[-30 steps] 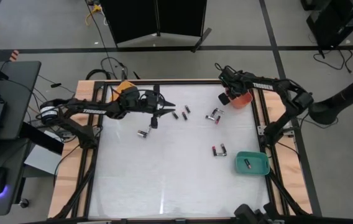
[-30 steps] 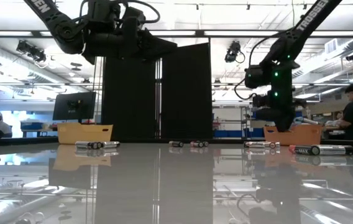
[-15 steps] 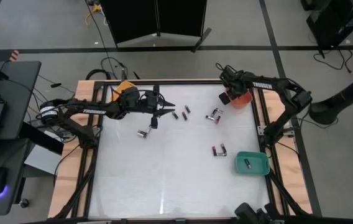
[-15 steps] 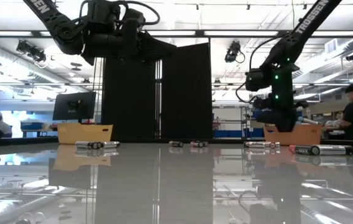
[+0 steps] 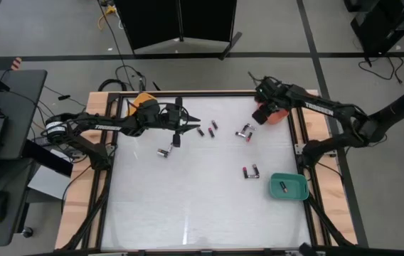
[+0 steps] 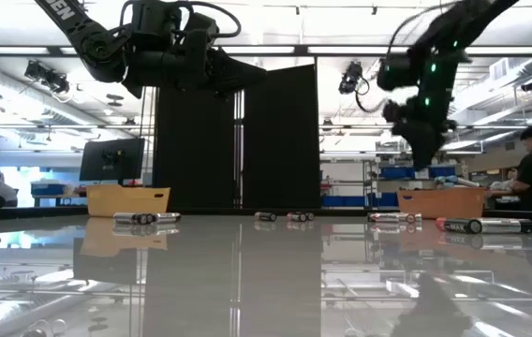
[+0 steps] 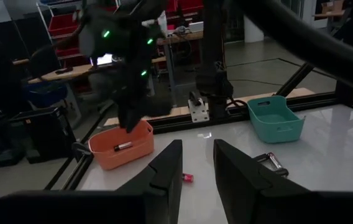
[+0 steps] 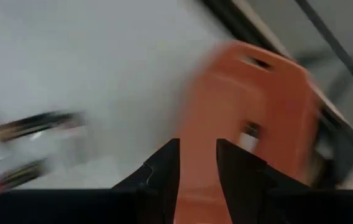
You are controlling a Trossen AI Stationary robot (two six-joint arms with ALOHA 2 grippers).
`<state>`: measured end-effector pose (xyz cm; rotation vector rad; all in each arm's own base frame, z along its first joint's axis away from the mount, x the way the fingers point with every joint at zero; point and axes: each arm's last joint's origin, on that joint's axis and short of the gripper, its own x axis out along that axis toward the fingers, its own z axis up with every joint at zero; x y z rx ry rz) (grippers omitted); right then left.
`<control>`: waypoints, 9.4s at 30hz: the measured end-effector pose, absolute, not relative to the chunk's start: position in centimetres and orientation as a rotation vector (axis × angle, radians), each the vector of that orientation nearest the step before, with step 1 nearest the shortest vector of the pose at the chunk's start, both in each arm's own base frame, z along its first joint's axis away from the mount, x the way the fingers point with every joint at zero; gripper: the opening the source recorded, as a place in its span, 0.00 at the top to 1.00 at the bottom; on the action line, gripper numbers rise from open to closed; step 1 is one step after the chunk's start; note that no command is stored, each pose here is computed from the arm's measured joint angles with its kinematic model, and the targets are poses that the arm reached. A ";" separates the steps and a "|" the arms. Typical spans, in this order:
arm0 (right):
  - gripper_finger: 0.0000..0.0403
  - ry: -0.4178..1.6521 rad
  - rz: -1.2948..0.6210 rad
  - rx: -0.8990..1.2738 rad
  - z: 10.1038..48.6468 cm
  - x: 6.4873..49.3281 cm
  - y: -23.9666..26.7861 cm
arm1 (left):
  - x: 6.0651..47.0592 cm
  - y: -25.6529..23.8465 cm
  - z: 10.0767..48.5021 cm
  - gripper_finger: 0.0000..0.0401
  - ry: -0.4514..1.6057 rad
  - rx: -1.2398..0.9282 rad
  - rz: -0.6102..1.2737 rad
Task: Sort batteries
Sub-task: Put the brown battery into the green bin
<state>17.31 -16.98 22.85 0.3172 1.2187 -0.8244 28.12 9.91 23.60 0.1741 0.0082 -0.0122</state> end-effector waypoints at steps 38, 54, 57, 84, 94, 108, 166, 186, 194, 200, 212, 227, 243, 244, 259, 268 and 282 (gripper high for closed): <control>0.52 0.992 -0.519 0.345 19.9 27.8 -9.0 | 28.1 9.8 22.3 0.76 0.132 0.141 -0.026; 0.53 1.020 -0.455 0.197 19.9 27.6 -9.7 | 28.0 9.9 21.5 0.76 0.207 0.126 0.009; 0.53 1.148 -0.419 0.022 20.5 25.8 -10.2 | 28.0 9.9 21.5 0.76 0.207 0.126 0.009; 0.57 1.456 -0.008 -0.361 16.4 25.0 -12.7 | 28.0 9.9 21.4 0.76 0.220 0.124 0.013; 0.59 1.443 0.043 -0.433 16.5 25.2 -12.8 | 28.0 9.9 21.4 0.76 0.220 0.124 0.014; 0.60 1.442 0.079 -0.478 16.5 25.1 -13.0 | 28.0 9.9 21.4 0.76 0.220 0.124 0.014; 0.63 1.630 0.386 -0.681 15.5 28.1 -12.9 | 27.9 9.9 21.0 0.76 0.264 0.137 0.021; 0.64 1.579 0.382 -0.678 15.4 28.1 -13.9 | 27.9 9.9 21.0 0.76 0.265 0.136 0.021; 0.65 1.562 0.360 -0.667 15.4 28.1 -14.4 | 27.9 9.9 21.0 0.76 0.265 0.136 0.021; 0.67 1.533 0.366 -0.633 15.4 28.0 -14.8 | 27.9 9.9 21.0 0.76 0.265 0.136 0.021; 0.71 1.576 0.368 -0.588 13.7 28.5 -15.0 | 27.8 9.9 21.0 0.76 0.271 0.133 0.020; 0.86 1.550 0.233 -0.519 14.6 29.8 -14.6 | 27.8 9.9 21.0 0.76 0.271 0.135 0.020; 0.86 1.350 -0.114 -0.195 25.6 28.8 -7.8 | 27.8 9.9 21.0 0.76 0.270 0.138 0.020; 0.86 1.345 -0.141 -0.139 26.1 28.4 -7.0 | 27.8 9.9 21.0 0.76 0.270 0.138 0.020; 0.86 1.433 -0.759 0.684 29.4 21.4 6.0 | 27.8 9.9 20.9 0.76 0.277 0.132 0.019; 0.86 1.454 -0.953 0.869 24.9 17.2 11.5 | 27.8 9.9 20.9 0.76 0.274 0.133 0.020; 0.86 1.561 -1.054 0.915 17.8 14.2 11.8 | 27.8 9.9 21.0 0.76 0.270 0.110 0.023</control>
